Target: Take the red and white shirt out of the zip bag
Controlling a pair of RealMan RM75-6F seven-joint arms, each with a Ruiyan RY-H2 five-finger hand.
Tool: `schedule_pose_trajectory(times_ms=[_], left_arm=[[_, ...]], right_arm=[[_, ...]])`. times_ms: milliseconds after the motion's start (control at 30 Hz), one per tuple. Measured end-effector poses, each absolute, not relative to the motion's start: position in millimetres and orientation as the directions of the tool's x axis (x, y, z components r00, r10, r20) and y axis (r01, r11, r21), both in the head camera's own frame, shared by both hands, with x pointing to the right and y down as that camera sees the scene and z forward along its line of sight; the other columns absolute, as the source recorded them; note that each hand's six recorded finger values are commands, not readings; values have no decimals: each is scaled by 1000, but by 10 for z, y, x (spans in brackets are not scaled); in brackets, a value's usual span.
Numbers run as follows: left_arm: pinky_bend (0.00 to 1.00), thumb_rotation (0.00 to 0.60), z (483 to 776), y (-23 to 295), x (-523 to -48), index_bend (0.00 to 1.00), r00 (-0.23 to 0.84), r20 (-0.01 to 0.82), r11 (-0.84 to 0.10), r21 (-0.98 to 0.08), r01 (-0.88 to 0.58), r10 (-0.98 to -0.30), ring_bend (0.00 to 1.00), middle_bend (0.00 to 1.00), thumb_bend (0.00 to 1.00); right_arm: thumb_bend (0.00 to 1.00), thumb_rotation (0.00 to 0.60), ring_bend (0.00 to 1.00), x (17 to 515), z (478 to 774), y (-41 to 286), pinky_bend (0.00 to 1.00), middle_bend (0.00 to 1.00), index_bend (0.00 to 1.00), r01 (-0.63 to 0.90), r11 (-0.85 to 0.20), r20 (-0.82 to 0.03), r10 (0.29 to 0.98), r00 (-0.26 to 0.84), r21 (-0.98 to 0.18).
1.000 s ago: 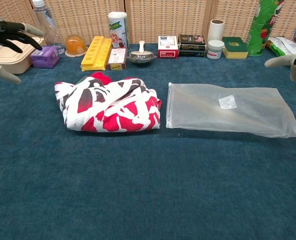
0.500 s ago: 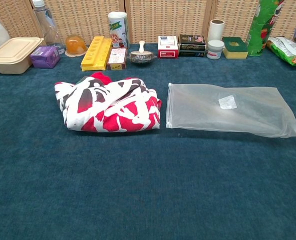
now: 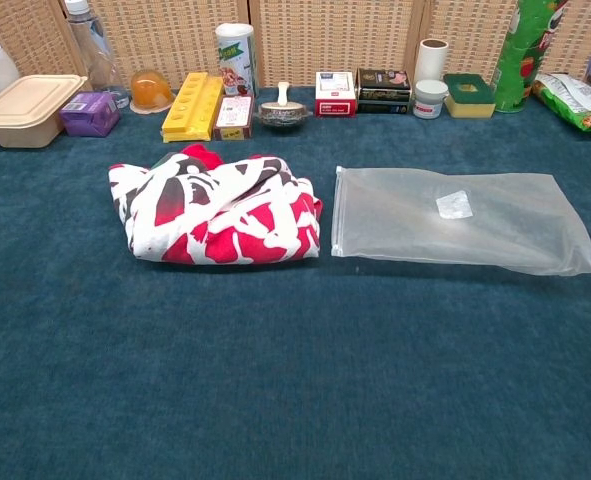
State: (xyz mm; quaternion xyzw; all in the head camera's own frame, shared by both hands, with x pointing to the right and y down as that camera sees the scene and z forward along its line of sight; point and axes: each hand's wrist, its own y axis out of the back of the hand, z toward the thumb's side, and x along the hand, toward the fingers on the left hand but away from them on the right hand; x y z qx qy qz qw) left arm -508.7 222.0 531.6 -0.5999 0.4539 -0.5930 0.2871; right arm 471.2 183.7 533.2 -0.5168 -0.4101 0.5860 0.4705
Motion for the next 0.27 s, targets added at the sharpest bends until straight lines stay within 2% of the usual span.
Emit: schedule_pose_trajectory(times_ms=[267], left_arm=[[132, 600, 5301, 2211, -4915, 188, -57, 437, -422, -889, -180, -898, 8, 155, 236]], right_arm=[[251, 202, 594, 4782, 5367, 1922, 701, 484, 430, -104, -256, -253, 967, -39, -961]])
